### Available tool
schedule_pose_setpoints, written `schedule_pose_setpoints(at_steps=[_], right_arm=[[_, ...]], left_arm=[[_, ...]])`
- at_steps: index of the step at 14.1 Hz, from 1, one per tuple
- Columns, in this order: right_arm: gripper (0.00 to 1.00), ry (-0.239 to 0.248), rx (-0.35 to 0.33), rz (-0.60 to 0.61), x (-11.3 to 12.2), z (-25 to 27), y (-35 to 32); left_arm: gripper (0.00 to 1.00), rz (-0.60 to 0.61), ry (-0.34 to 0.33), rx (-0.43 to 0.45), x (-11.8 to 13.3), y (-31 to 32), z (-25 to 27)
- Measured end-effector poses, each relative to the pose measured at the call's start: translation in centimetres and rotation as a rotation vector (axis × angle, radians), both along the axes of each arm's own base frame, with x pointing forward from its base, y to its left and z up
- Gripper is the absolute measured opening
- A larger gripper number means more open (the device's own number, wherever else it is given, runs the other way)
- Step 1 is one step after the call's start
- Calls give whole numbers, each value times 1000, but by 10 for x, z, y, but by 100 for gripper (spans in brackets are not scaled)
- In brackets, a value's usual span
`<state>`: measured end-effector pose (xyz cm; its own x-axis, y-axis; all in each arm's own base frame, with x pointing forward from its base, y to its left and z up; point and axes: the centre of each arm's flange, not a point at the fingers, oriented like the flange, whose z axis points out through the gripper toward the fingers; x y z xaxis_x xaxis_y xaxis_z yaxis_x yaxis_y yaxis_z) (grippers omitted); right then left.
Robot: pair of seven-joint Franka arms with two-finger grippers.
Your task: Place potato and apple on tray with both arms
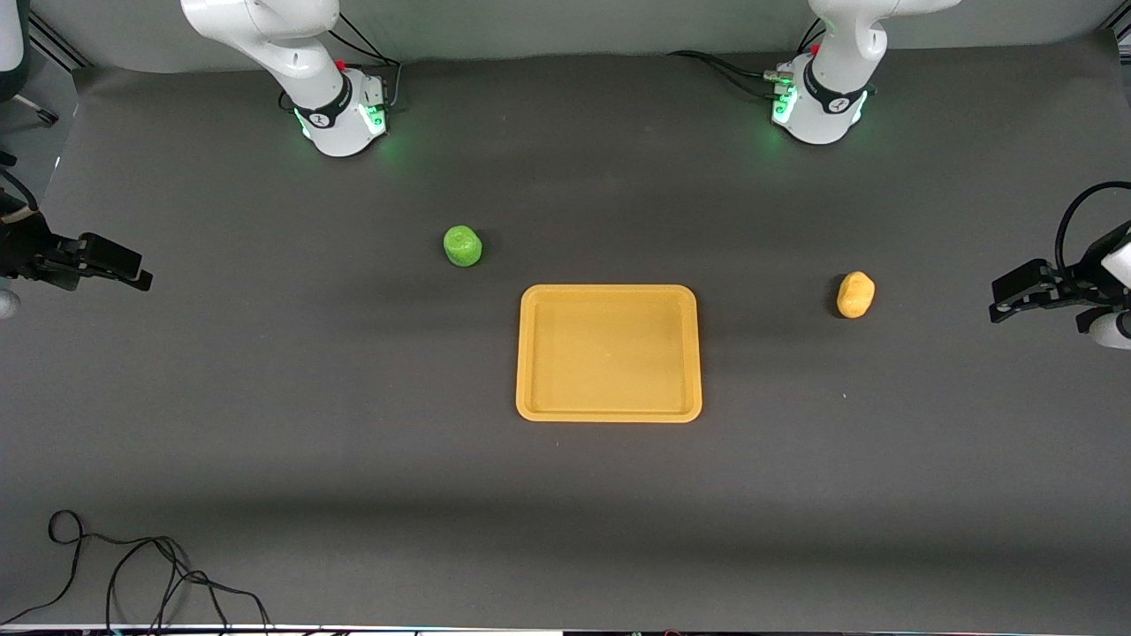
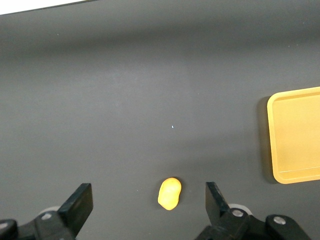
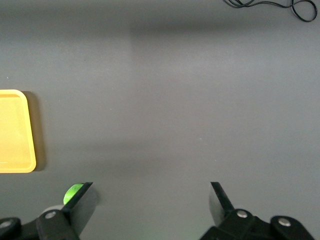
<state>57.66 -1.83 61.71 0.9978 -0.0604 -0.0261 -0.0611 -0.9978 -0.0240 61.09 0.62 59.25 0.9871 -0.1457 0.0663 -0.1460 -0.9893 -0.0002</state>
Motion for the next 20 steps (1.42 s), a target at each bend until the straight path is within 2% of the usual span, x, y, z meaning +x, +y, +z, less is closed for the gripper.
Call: schedule_pose_setpoints(at_steps=[12,16,18,20], right_arm=[[100,0,0,0,0,0,0],[100,1,0,0,0,0,0],[100,1,-2,0,0,-1,0],[100,3,-5,8,0,-1,-1]], left_arm=[[100,1,9,1,-2,1,2],[100,-2,44,1,-4,-1,-7],[100,7,31,0,1,-1,-21],[100,45,13,-5,8,-1,-63]])
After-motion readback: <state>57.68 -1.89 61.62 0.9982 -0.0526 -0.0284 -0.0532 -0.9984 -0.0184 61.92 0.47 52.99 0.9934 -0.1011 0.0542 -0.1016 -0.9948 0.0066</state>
